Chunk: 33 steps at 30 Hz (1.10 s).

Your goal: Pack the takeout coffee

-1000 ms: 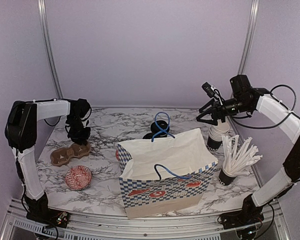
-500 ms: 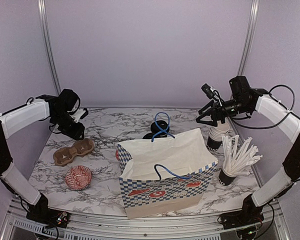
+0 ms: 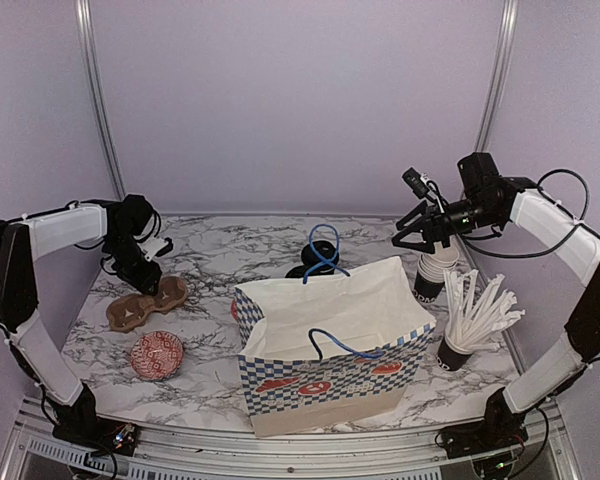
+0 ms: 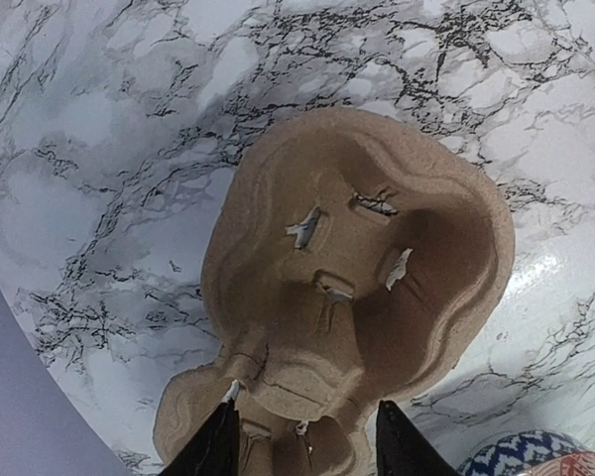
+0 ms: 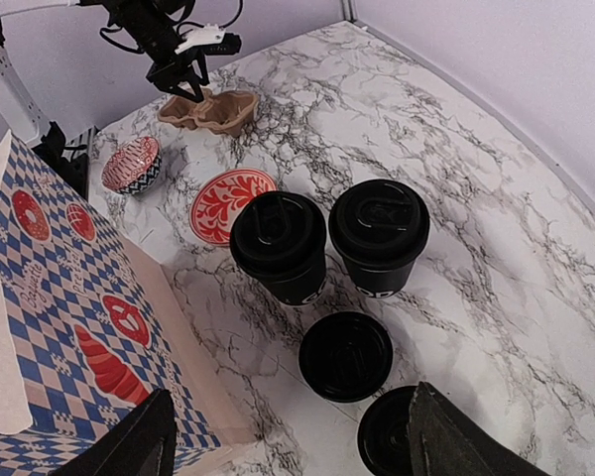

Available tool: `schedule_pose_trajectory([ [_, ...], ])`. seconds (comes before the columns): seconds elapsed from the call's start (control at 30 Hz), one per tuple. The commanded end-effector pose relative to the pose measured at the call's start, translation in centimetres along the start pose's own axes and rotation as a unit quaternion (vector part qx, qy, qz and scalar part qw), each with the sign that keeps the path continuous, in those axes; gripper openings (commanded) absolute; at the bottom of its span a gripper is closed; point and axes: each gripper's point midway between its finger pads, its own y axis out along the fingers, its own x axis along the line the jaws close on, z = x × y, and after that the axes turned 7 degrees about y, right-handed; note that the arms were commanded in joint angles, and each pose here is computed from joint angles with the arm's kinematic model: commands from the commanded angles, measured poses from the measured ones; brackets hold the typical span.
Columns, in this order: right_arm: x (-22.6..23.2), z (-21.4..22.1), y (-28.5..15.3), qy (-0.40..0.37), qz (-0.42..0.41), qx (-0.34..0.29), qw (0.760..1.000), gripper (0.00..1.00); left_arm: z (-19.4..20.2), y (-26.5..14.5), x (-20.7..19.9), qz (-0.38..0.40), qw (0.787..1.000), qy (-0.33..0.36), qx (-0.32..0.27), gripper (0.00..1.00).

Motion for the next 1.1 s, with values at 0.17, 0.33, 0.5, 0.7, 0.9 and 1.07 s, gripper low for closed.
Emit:
schedule_pose_trajectory([
  [0.17,0.2,-0.3,0.1,-0.001,-0.015,-0.002,1.0,0.77,1.5,1.2,0.2,0.007,0.999,0.025,0.035,0.45],
  [0.33,0.2,-0.3,0.1,0.001,-0.018,-0.002,1.0,0.78,1.8,2.4,0.0,0.018,0.998,0.029,0.05,0.43],
  [0.5,0.1,-0.1,0.2,0.002,-0.016,0.0,1.0,0.77,2.0,2.9,0.6,0.009,0.997,0.032,0.063,0.43],
  [0.7,0.1,-0.1,0.3,0.003,-0.019,0.0,1.0,0.77,1.7,3.6,0.6,0.021,0.997,0.025,0.066,0.41],
  [0.9,0.2,0.0,0.3,0.003,-0.017,0.001,1.0,0.77,1.2,3.6,0.3,0.034,0.997,0.02,0.059,0.31],
  [1.07,0.4,-0.1,0.2,0.003,-0.017,0.0,1.0,0.77,0.1,1.1,1.0,0.009,1.0,0.006,0.028,0.23],
])
